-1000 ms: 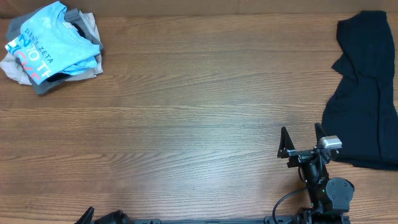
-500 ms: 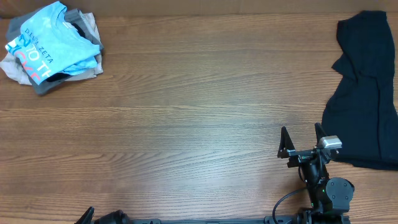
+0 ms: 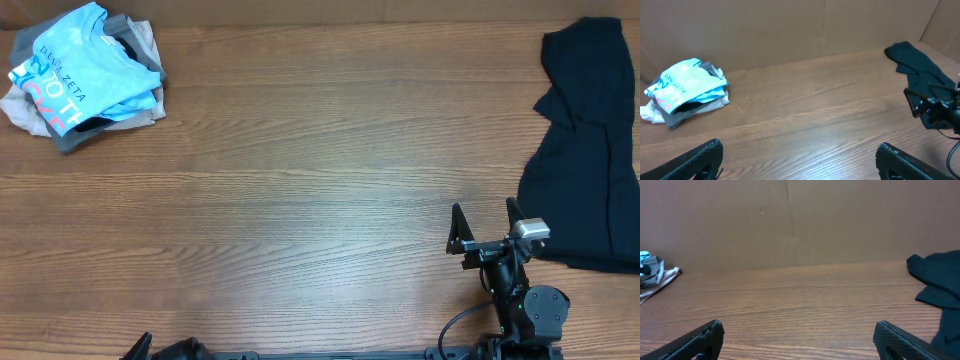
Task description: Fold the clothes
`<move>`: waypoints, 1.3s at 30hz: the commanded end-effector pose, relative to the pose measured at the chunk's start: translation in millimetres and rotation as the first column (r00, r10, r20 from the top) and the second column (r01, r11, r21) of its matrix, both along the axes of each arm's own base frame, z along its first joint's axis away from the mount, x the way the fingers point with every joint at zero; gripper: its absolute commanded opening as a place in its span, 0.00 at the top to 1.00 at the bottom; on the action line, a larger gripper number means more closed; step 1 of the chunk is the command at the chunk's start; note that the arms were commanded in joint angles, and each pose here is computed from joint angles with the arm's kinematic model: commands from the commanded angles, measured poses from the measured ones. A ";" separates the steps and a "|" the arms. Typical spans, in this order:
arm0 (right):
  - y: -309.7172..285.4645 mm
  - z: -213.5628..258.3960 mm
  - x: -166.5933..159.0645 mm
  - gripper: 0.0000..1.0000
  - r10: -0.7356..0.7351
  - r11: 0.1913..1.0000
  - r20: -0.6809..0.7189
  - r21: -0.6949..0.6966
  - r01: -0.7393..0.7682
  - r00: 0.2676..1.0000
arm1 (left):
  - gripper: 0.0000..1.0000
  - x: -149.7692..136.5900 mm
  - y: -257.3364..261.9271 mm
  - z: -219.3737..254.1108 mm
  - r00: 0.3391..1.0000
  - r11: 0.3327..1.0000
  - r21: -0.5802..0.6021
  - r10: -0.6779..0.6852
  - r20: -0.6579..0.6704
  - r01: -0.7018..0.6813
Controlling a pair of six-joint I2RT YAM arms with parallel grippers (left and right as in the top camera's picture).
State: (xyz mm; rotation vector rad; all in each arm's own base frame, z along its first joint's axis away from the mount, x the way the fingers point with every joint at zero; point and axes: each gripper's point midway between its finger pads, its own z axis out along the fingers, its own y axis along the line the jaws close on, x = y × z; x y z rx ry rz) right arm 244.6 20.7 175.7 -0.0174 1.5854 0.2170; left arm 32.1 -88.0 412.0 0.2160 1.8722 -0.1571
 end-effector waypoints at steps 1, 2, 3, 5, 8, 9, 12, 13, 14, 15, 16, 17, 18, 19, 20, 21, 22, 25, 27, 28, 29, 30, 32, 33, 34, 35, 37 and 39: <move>-1.3 -1.4 0.0 0.00 -0.004 1.000 0.007 -0.004 0.004 1.000 | 0.00 -1.1 -15.4 6.9 0.997 0.993 -0.092 -0.068 0.025 0.070; -1.3 -1.4 0.0 0.00 -0.004 1.000 0.007 -0.004 0.004 1.000 | 0.00 2.2 -16.0 10.1 0.996 0.991 -0.111 -0.078 0.035 0.082; -1.3 -1.4 0.0 0.00 -0.004 1.000 0.007 -0.004 0.004 1.000 | 0.00 6.9 -13.6 12.2 0.997 0.988 -0.136 -0.075 0.037 0.079; -1.3 -1.4 0.0 0.00 -0.004 1.000 0.007 -0.004 0.004 1.000 | 0.00 20.2 -4.6 14.2 0.998 0.985 -0.163 -0.054 0.041 0.060; -1.3 -1.4 0.0 0.00 -0.004 1.000 0.007 -0.004 0.004 1.000 | 0.00 42.9 3.4 14.7 0.994 0.983 -0.154 -0.086 0.073 0.097; -1.3 -1.4 0.0 0.00 -0.004 1.000 0.007 -0.004 0.004 1.000 | 0.00 48.9 4.1 14.7 0.990 0.982 -0.146 -0.106 0.091 0.119; -1.3 -1.4 0.0 0.00 -0.004 1.000 0.007 -0.004 0.004 1.000 | 0.00 67.1 6.2 9.7 0.972 0.976 -0.112 -0.166 0.167 0.186; -1.3 -1.4 0.0 0.00 -0.004 1.000 0.007 -0.004 0.004 1.000 | 0.00 73.2 8.3 5.9 0.968 0.975 -0.111 -0.168 0.188 0.191; -1.3 -1.4 0.0 0.00 -0.004 1.000 0.007 -0.004 0.004 1.000 | 0.00 80.8 12.0 -0.4 0.966 0.976 -0.121 -0.155 0.206 0.183; -1.3 -1.4 0.0 0.00 -0.004 1.000 0.007 -0.004 0.004 1.000 | 0.00 89.0 16.6 -9.1 0.967 0.977 -0.137 -0.134 0.216 0.166; -1.3 -1.4 0.0 0.00 -0.004 1.000 0.007 -0.004 0.004 1.000 | 0.00 96.4 21.3 -18.7 0.970 0.977 -0.157 -0.107 0.217 0.143; -1.3 -1.4 0.0 0.00 -0.004 1.000 0.007 -0.004 0.004 1.000 | 0.00 104.5 25.9 -30.4 0.973 0.976 -0.179 -0.080 0.217 0.120; -1.3 -1.4 0.0 0.00 -0.004 1.000 0.007 -0.004 0.004 1.000 | 0.00 111.1 29.0 -40.8 0.974 0.976 -0.193 -0.062 0.217 0.105; -1.3 -1.4 0.0 0.00 -0.004 1.000 0.007 -0.004 0.004 1.000 | 0.00 119.5 32.8 -53.4 0.975 0.974 -0.211 -0.040 0.217 0.086; -1.3 -1.4 0.0 0.00 -0.004 1.000 0.007 -0.004 0.004 1.000 | 0.00 126.4 35.0 -63.8 0.975 0.973 -0.218 -0.027 0.220 0.077; -1.3 -1.4 0.0 0.00 -0.004 1.000 0.007 -0.004 0.004 1.000 | 0.00 133.0 36.0 -73.7 0.973 0.974 -0.216 -0.025 0.228 0.075; -1.3 -1.4 0.0 0.00 -0.004 1.000 0.007 -0.004 0.004 1.000 | 0.00 141.0 38.0 -85.6 0.971 0.975 -0.214 -0.014 0.238 0.067; -1.3 -1.4 0.0 0.00 -0.004 1.000 0.007 -0.004 0.004 1.000 | 0.00 160.9 46.4 -115.2 0.966 0.977 -0.212 0.036 0.255 0.020; -1.3 -1.4 0.0 0.00 -0.004 1.000 0.007 -0.004 0.004 1.000 | 0.00 171.2 52.2 -128.4 0.961 0.977 -0.211 0.070 0.269 -0.012; -1.3 -1.4 0.0 0.00 -0.004 1.000 0.007 -0.004 0.004 1.000 | 0.00 177.7 56.2 -135.7 0.955 0.977 -0.212 0.092 0.282 -0.032; -1.3 -1.4 0.0 0.00 -0.004 1.000 0.007 -0.004 0.004 1.000 | 0.00 183.2 59.0 -141.9 0.949 0.976 -0.212 0.108 0.297 -0.045; -1.3 -1.4 0.0 0.00 -0.004 1.000 0.007 -0.004 0.004 1.000 | 0.00 187.6 62.0 -148.2 0.945 0.975 -0.214 0.125 0.304 -0.060; -1.3 -1.4 0.0 0.00 -0.004 1.000 0.007 -0.004 0.004 1.000 | 0.00 194.5 67.6 -161.0 0.937 0.972 -0.216 0.157 0.313 -0.091; -1.3 -1.4 0.0 0.00 -0.004 1.000 0.007 -0.004 0.004 1.000 | 0.00 197.1 70.3 -167.6 0.933 0.970 -0.217 0.172 0.317 -0.105; -1.3 -1.4 0.0 0.00 -0.004 1.000 0.007 -0.004 0.004 1.000 | 0.00 198.9 72.5 -173.9 0.930 0.969 -0.218 0.184 0.317 -0.118; -1.3 -1.4 0.0 0.00 -0.004 1.000 0.007 -0.004 0.004 1.000 | 0.00 200.3 74.7 -179.6 0.928 0.967 -0.220 0.197 0.317 -0.130; -1.3 -1.4 0.0 0.00 -0.004 1.000 0.007 -0.004 0.004 1.000 | 0.00 204.2 76.3 -191.0 0.925 0.966 -0.220 0.205 0.321 -0.138; -1.3 -1.4 0.0 0.00 -0.004 1.000 0.007 -0.004 0.004 1.000 | 0.00 207.9 76.4 -202.1 0.926 0.966 -0.220 0.206 0.317 -0.139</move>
